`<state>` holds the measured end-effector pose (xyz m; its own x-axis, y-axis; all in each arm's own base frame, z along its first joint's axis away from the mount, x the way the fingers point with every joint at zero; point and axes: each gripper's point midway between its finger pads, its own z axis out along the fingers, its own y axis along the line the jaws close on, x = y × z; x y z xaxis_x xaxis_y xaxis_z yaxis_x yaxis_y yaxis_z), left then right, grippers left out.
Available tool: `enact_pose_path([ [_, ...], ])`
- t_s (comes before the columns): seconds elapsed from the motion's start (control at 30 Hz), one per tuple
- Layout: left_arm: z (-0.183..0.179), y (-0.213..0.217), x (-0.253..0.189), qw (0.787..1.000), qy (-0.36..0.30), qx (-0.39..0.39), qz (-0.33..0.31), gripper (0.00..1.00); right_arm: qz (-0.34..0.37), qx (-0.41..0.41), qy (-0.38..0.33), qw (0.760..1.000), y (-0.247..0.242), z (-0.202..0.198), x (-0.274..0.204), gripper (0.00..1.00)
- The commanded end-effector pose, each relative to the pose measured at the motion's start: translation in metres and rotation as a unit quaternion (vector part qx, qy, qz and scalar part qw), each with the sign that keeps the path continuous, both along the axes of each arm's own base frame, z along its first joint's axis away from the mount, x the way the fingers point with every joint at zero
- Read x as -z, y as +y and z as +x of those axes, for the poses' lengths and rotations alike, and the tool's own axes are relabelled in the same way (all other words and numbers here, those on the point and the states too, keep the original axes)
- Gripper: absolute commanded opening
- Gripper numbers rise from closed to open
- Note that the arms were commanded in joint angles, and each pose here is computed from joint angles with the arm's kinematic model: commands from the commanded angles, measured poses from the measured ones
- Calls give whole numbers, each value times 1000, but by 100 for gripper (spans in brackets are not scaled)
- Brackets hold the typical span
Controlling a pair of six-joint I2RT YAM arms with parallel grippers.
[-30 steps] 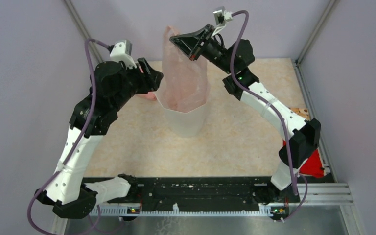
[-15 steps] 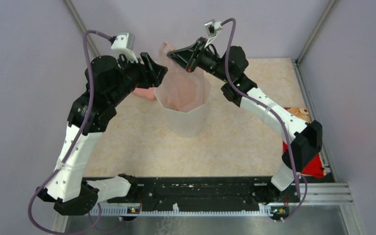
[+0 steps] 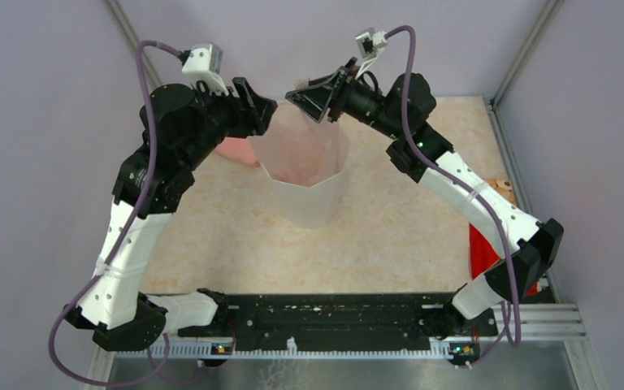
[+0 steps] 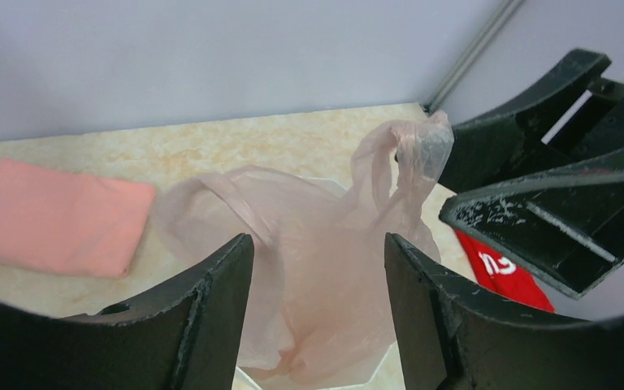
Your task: Put the trash bags into the trash bin
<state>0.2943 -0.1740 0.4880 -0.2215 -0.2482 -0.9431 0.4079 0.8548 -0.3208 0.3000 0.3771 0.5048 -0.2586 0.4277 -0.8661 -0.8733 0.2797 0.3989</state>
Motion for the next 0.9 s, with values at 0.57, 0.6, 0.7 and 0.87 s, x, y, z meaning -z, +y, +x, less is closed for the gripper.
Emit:
enact_pose_path([
  [0.57, 13, 18, 33, 994, 75, -69, 38, 65, -148, 122, 42, 980, -33, -1, 29, 49],
  [0.6, 13, 18, 36, 994, 79, -68, 40, 65, -161, 121, 41, 979, -29, 0, 32, 50],
  [0.7, 9, 25, 41, 992, 89, -79, 47, 65, -186, 116, 51, 974, -19, 7, 43, 52],
  [0.87, 1, 33, 50, 989, 103, -87, 61, 63, -207, 112, 53, 970, -7, 14, 52, 57],
])
